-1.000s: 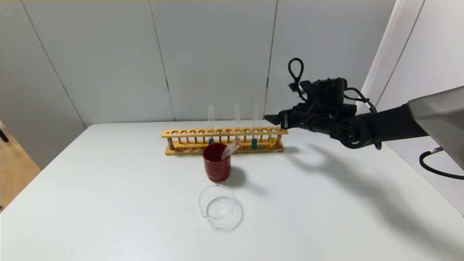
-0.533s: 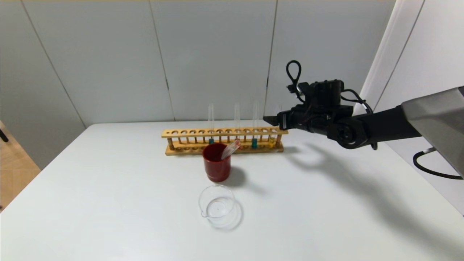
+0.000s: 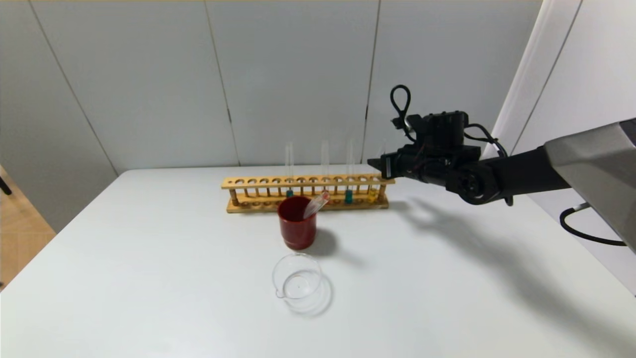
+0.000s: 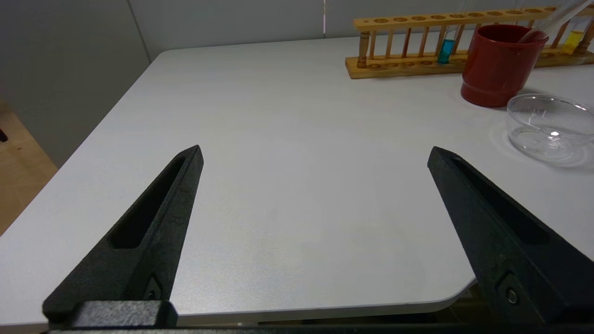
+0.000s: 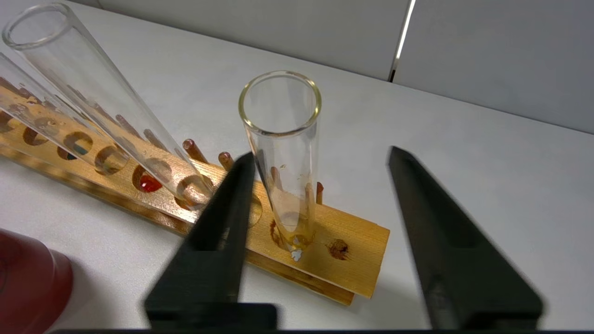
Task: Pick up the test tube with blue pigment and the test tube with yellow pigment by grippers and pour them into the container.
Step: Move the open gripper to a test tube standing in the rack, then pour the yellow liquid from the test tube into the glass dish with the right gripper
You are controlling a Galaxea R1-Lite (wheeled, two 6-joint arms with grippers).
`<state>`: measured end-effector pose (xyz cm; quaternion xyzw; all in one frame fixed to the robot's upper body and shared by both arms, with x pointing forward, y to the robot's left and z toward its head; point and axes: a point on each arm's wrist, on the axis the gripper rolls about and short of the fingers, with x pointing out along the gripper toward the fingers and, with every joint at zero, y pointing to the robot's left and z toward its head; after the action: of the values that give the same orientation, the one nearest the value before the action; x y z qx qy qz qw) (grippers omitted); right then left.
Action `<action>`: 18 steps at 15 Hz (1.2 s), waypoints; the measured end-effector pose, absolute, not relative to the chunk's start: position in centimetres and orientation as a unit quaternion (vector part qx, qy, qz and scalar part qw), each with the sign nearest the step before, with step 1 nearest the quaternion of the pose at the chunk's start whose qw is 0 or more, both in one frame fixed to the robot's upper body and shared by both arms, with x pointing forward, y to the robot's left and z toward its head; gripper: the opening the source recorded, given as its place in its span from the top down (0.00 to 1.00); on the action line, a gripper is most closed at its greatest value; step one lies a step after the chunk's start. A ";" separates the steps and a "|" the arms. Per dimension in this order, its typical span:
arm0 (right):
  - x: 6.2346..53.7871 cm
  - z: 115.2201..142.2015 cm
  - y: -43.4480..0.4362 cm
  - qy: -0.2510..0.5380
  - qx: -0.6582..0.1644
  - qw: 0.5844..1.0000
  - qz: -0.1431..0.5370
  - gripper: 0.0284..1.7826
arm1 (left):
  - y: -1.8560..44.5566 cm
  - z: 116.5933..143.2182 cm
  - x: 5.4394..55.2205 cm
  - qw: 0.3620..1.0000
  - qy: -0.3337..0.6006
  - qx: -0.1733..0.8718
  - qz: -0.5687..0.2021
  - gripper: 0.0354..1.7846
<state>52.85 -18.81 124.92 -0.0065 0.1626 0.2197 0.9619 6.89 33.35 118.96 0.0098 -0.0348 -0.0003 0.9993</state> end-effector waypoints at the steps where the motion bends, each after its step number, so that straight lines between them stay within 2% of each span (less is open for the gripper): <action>1: 52.9 124.9 -18.8 0.163 -0.006 0.962 0.220 0.61 | 33.4 119.0 6.9 0.999 -0.035 0.010 0.000 0.04; 3: 53.0 124.9 -18.7 0.161 -0.006 0.962 0.221 0.79 | 33.4 119.0 6.9 0.999 -0.035 0.010 0.000 0.04; 5: 53.0 124.9 -18.6 0.162 -0.007 0.962 0.221 0.86 | 33.4 119.0 6.9 0.999 -0.035 0.010 0.000 0.04; 13: 52.9 124.8 -18.3 0.156 -0.010 0.964 0.217 0.86 | 33.4 119.0 6.9 0.999 -0.035 0.010 0.000 0.04; 18: 52.8 126.4 -18.2 0.113 -0.013 0.970 0.213 0.86 | 33.4 119.0 6.9 0.999 -0.035 0.010 0.000 0.04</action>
<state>52.85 -18.21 126.42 -0.0126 0.1128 0.2131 0.9704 6.89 33.35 118.96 0.0098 -0.0348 -0.0003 0.9993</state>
